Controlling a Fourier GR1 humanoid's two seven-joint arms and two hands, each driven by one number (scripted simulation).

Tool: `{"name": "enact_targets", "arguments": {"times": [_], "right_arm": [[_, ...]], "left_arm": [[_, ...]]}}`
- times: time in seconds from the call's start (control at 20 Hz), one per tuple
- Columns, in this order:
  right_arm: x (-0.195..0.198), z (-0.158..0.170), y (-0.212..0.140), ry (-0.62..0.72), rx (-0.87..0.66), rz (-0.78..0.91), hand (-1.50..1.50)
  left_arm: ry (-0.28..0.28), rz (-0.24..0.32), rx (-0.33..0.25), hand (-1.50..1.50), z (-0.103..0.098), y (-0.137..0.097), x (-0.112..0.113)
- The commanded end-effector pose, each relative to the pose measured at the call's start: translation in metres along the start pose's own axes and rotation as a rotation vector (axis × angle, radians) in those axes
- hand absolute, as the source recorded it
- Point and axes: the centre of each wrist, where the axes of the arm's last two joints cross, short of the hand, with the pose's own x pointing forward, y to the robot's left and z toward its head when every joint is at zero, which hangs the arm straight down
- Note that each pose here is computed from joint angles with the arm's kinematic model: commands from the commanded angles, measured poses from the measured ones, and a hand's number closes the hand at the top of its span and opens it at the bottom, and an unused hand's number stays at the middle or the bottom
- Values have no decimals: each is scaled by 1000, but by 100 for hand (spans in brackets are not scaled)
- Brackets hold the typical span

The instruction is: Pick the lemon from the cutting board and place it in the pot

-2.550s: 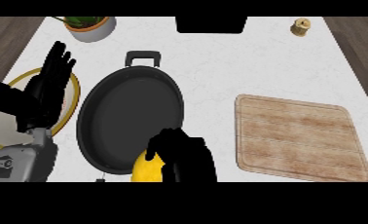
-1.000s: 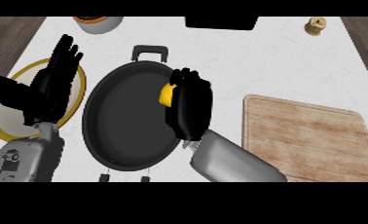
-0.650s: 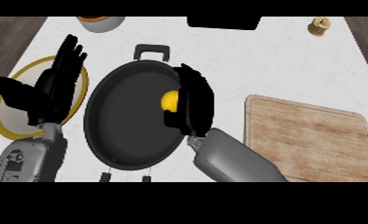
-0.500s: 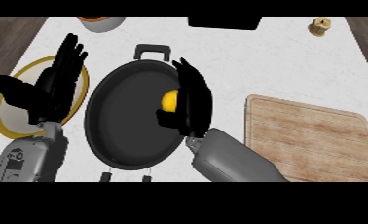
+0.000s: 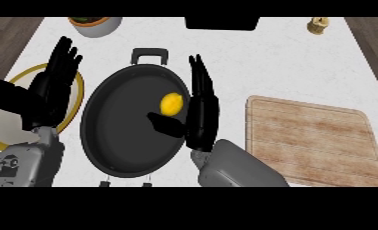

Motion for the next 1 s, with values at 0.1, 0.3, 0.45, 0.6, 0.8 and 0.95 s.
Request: {"name": "enact_targets", "arguments": {"times": [0.1,0.3,0.45,0.6,0.8,0.95], "right_arm": [[-25,24,-21,33,-76,-138,-150],[-26,14,-66,34,-30,-150,-150],[-35,39,-81,21,-22,-188,-150],[-30,32,-111,19,0,-171,-150],[-40,26,-119,27,32,-156,-150],[-51,35,-139,32,31,-154,-150]], "left_arm": [[5,-14,17,0,5,14,12],[16,-13,41,0,13,12,-16],[-8,-5,54,0,6,16,13],[14,-19,45,0,21,25,3],[12,2,30,0,24,4,-4],[4,6,40,0,15,11,-11]]}}
